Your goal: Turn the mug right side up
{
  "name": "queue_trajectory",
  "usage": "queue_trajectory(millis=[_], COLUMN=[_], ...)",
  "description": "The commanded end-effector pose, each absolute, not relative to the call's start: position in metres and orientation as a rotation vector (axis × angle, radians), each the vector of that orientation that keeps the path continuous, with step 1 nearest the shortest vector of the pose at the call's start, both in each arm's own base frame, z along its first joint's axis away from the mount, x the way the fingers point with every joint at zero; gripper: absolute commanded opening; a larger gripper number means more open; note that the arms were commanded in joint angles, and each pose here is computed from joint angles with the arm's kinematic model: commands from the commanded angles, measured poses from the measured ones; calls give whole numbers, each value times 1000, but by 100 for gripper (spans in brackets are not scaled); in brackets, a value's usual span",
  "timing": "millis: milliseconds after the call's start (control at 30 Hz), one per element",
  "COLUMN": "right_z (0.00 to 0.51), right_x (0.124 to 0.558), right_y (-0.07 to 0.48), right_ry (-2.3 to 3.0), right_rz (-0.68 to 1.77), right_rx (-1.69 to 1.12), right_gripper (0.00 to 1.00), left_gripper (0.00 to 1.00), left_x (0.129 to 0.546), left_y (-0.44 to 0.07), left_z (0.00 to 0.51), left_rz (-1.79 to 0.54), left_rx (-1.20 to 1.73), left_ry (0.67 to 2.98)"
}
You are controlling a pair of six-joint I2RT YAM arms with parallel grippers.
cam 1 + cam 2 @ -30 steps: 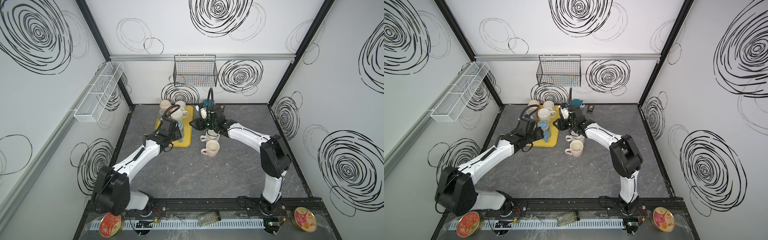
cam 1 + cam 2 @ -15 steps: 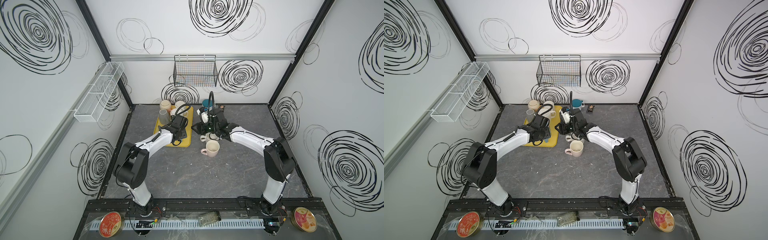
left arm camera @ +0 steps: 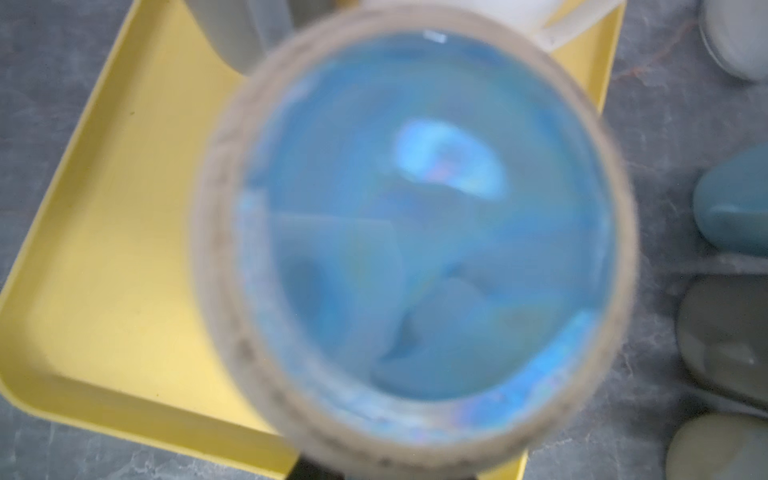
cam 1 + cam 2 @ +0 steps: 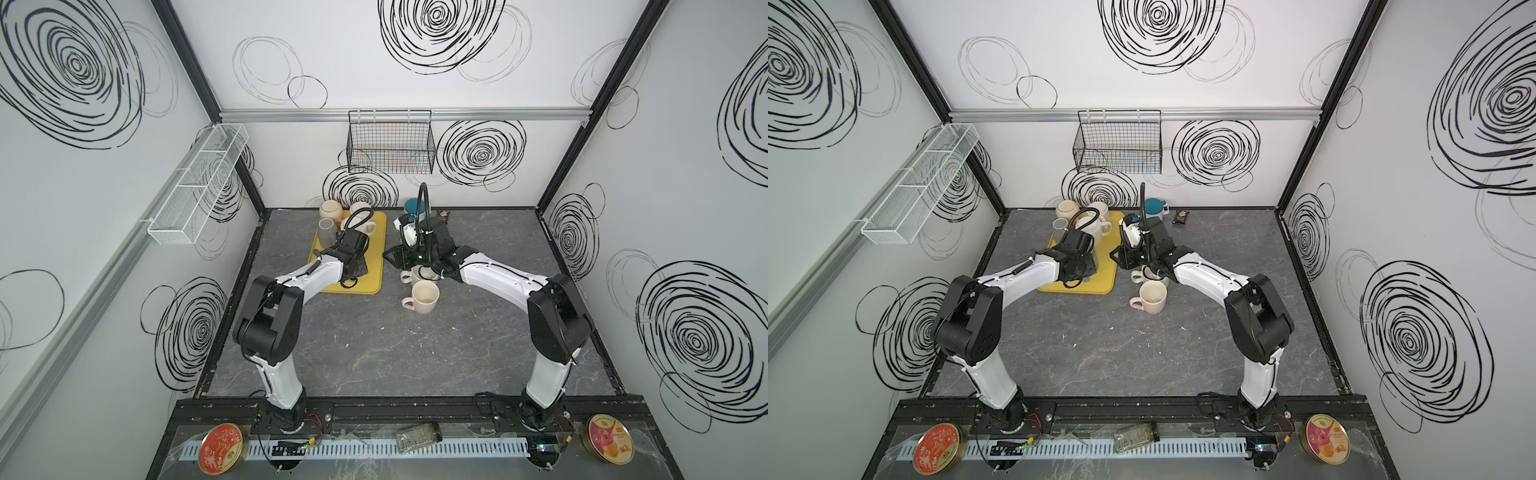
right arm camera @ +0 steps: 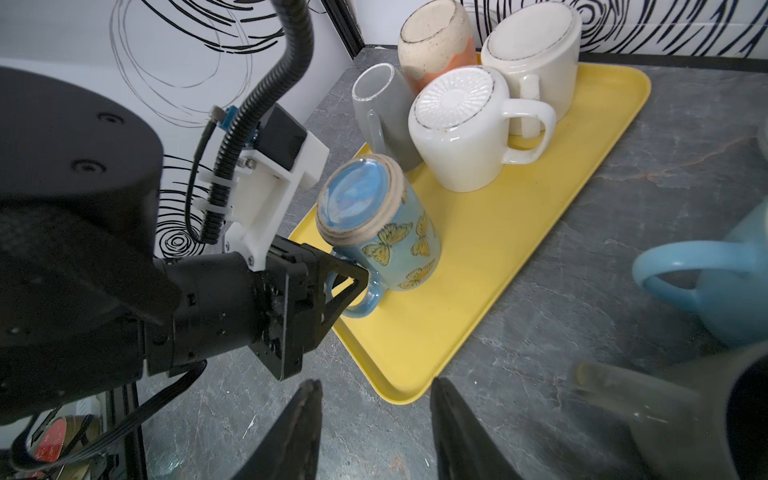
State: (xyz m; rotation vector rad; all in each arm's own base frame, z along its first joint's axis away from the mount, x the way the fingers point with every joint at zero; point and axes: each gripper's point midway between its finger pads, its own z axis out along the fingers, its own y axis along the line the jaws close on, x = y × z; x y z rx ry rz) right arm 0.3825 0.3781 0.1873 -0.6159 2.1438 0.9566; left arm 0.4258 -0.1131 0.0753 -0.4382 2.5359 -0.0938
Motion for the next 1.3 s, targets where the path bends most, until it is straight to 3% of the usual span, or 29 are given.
queue_trajectory(millis=[0, 100, 200, 633, 1033, 1267], right_z=[205, 208, 213, 277, 366, 389], right_x=[382, 383, 382, 374, 331, 310], right_y=[382, 381, 381, 381, 390, 408], right_ry=[2089, 2083, 2074, 1896, 1563, 1463], right_rz=[976, 972, 973, 1092, 1455, 1696], right_rx=[-629, -621, -619, -564, -628, -714], right_gripper=[47, 47, 47, 48, 52, 57], left_gripper=[14, 4, 0, 0, 0, 0], left_x=[437, 437, 435, 403, 336, 296], left_y=[-108, -103, -98, -70, -74, -87], left_z=[86, 98, 116, 253, 415, 452], left_rz=[-120, -127, -153, -594, -875, -1003], left_rx=[-438, -440, -432, -392, -119, 21], left_ry=[2507, 2477, 2424, 1870, 1331, 1129])
